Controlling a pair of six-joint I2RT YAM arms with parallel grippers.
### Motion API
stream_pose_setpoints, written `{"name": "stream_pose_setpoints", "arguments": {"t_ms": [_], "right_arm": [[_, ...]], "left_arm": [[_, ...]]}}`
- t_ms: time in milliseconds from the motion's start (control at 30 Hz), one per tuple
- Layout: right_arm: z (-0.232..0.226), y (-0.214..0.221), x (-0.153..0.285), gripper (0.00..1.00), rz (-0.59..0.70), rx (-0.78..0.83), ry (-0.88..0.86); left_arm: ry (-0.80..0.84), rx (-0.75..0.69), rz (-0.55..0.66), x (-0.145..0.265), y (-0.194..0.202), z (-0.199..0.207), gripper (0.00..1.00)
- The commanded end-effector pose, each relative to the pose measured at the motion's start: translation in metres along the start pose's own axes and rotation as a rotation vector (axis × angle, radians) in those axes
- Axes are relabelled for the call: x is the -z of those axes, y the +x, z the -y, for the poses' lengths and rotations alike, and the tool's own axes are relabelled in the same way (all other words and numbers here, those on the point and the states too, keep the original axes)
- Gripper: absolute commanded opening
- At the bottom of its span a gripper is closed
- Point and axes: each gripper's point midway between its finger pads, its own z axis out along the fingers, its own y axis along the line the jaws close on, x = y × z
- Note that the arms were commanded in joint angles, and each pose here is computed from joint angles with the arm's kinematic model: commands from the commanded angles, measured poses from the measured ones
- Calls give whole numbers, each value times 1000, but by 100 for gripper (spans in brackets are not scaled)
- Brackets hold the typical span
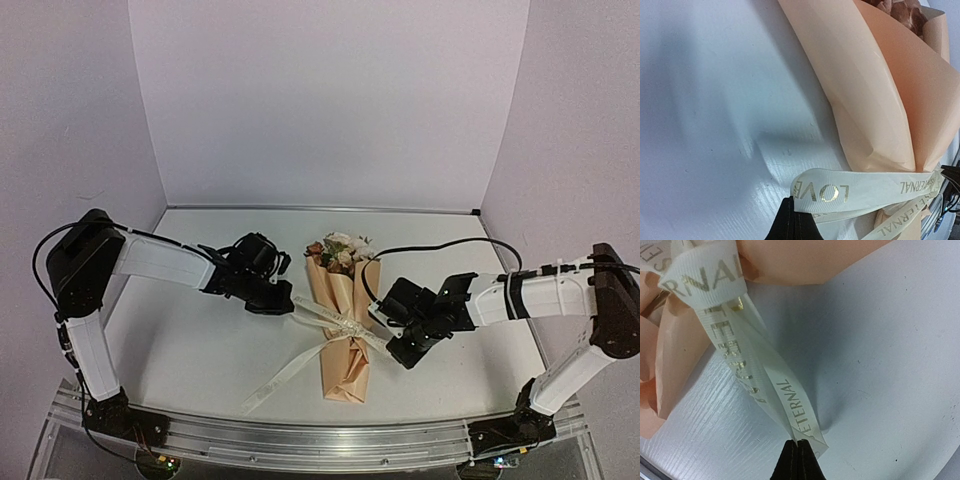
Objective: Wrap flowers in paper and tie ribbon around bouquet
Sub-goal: Tie the ribbon around the folded bouquet.
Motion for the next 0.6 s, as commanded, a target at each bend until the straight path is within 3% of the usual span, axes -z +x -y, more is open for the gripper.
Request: {"name": "stream_pose_setpoints", "arguments": {"t_ms": [0, 567], "right_arm": [[10, 15, 4, 0, -45, 3, 35], [8, 27, 6, 0, -87, 19, 17]], "left_arm": [[-76, -19, 69, 21, -18, -19, 0], [-73, 9, 91, 33, -29, -40, 0]]}}
